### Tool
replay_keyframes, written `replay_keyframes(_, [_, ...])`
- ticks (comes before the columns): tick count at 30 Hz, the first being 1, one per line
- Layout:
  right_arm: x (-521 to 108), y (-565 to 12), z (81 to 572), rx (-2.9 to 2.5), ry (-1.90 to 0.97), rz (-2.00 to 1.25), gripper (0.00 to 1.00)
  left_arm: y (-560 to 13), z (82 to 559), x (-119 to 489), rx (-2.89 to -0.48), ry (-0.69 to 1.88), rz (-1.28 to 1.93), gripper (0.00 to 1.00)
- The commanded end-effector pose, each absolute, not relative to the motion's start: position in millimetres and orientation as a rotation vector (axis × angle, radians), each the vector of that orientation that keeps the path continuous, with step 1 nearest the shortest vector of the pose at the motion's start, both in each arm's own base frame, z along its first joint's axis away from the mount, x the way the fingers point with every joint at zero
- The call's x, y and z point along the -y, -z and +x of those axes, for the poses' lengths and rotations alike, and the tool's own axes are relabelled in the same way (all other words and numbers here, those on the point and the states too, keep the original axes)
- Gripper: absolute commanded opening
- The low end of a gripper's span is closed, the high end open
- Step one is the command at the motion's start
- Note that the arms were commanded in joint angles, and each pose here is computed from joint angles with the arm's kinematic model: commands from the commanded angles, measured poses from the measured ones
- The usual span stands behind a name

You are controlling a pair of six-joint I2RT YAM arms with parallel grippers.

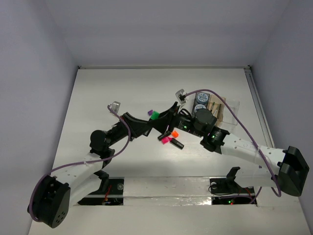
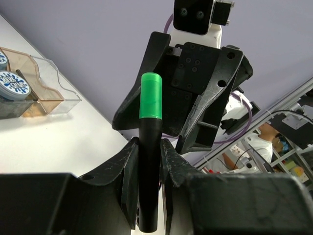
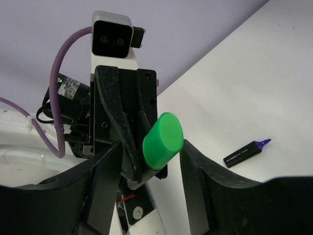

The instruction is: Sort the stationery into containers

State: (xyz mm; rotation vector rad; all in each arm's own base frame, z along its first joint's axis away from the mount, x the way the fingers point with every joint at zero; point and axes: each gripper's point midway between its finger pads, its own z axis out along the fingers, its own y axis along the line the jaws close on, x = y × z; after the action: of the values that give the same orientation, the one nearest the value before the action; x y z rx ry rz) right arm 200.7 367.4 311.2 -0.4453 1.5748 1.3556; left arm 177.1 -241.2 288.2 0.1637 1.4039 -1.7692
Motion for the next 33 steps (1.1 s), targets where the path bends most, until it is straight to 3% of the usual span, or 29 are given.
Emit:
replay_keyframes(1, [-366,-345,204,-1.464,-1.390,-0.418,0.57,-298,167,240,-1.333,1.778,0.228,0.00])
replay_keyframes(3, [-363,-345,207,-1.466,-1.387,-0.400,0.58,-298,167,240,-1.330,1.775,0.231,0.00])
replay_keyframes(8, [-353,-353,211,-1.434,-1.390,-0.339,0.50,-299,165,243,-1.333,1.780,0.244,0.00])
replay_keyframes(9, [-353,-353,211,-1.434,-1.392,-0.339,0.40,-299,165,243,-1.331,1.780,0.248,0.00])
replay_keyframes(14, [-358,-350,209,-1.452,-1.408,-0.354,0.26,-302,165,243,-1.330,1.774,0.258,0.00])
replay_keyframes(21, [-366,-339,209,-1.505,-1.415,-0.386,0.46,-305,168,244,-1.324,1.759,0.257,0.00])
replay_keyframes(24, [-368,-337,208,-1.517,-1.418,-0.397,0.46,-307,169,244,-1.320,1.758,0.261,0.00])
replay_keyframes(29, [-366,-335,210,-1.523,-1.405,-0.387,0.25,-311,171,244,-1.306,1.759,0.262,0.00])
replay_keyframes(30, [-365,-336,210,-1.523,-1.403,-0.384,0.17,-311,171,244,-1.305,1.759,0.261,0.00])
replay_keyframes(33, [-364,-337,211,-1.523,-1.396,-0.374,0.12,-314,169,243,-1.291,1.758,0.259,0.00])
